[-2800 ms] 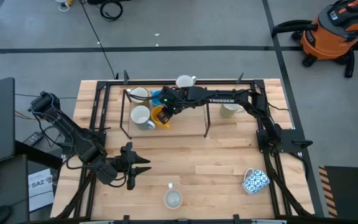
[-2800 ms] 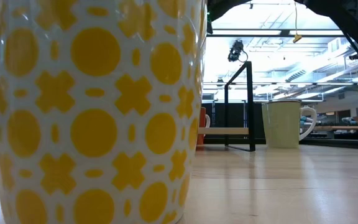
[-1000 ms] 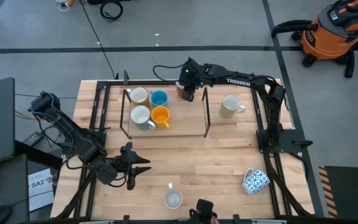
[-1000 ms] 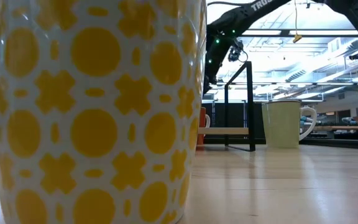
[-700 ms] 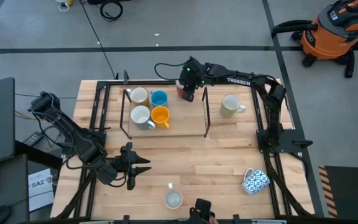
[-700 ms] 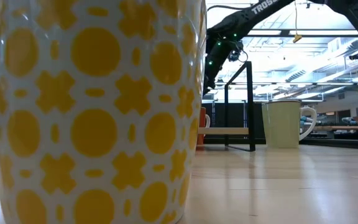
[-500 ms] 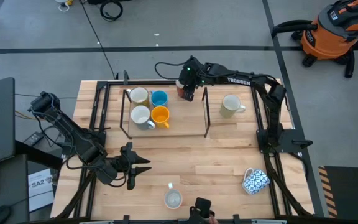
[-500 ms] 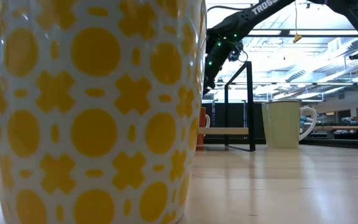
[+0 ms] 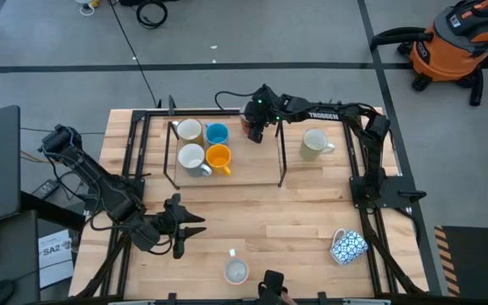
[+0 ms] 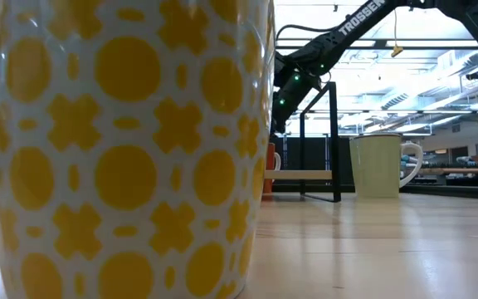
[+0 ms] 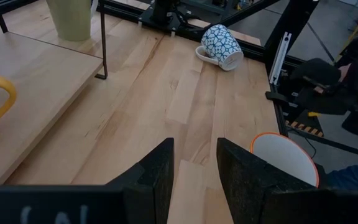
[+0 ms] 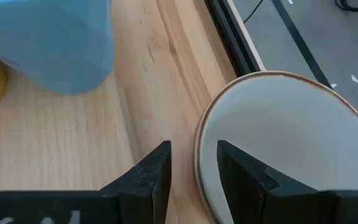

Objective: Place coffee mugs
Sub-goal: Put the red mug on the shelf

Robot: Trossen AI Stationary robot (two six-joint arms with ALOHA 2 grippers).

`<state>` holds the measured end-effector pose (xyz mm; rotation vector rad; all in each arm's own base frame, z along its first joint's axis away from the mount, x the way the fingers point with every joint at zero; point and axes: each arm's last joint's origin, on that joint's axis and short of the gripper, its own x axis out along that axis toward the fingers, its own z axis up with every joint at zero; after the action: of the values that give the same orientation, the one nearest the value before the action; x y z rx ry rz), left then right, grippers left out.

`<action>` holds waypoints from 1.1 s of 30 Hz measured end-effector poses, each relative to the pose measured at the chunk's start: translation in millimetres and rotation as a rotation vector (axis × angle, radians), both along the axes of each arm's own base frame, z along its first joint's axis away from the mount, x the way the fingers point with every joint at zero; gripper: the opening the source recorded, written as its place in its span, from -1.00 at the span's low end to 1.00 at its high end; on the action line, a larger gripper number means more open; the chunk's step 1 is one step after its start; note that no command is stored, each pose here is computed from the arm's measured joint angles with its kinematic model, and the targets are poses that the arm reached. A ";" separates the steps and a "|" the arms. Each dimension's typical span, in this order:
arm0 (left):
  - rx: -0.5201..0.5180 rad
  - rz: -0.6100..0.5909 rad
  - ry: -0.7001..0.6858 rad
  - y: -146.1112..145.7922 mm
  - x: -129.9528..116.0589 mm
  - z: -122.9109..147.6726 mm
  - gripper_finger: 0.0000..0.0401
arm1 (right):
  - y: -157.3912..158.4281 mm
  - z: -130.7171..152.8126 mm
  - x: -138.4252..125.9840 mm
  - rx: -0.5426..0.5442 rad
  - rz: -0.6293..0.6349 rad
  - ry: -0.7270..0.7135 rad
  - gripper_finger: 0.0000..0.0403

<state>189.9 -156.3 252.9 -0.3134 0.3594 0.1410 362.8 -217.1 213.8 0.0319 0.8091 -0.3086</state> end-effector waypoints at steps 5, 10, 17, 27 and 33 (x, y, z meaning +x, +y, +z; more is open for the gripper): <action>-0.001 0.000 0.000 0.0 0.0 0.0 -0.36 | -0.3 -0.2 0.2 -0.010 -0.009 -0.001 -0.33; -0.001 0.000 0.000 0.0 0.0 0.0 -0.36 | -0.5 -0.2 0.1 -0.013 -0.015 0.000 -0.36; -0.001 0.001 0.000 0.0 0.0 0.0 -0.36 | -0.6 -0.2 0.1 -0.014 -0.017 -0.001 -0.67; -0.001 0.001 0.000 0.0 0.0 0.0 -0.36 | -1.0 0.5 0.5 -0.018 -0.019 -0.008 -0.83; -0.001 0.001 0.000 0.0 0.0 0.0 -0.36 | -2.5 5.2 2.6 -0.027 -0.019 -0.021 -0.83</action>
<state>189.9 -156.3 252.9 -0.3150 0.3594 0.1414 365.4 -219.6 219.0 0.0172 0.7839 -0.3364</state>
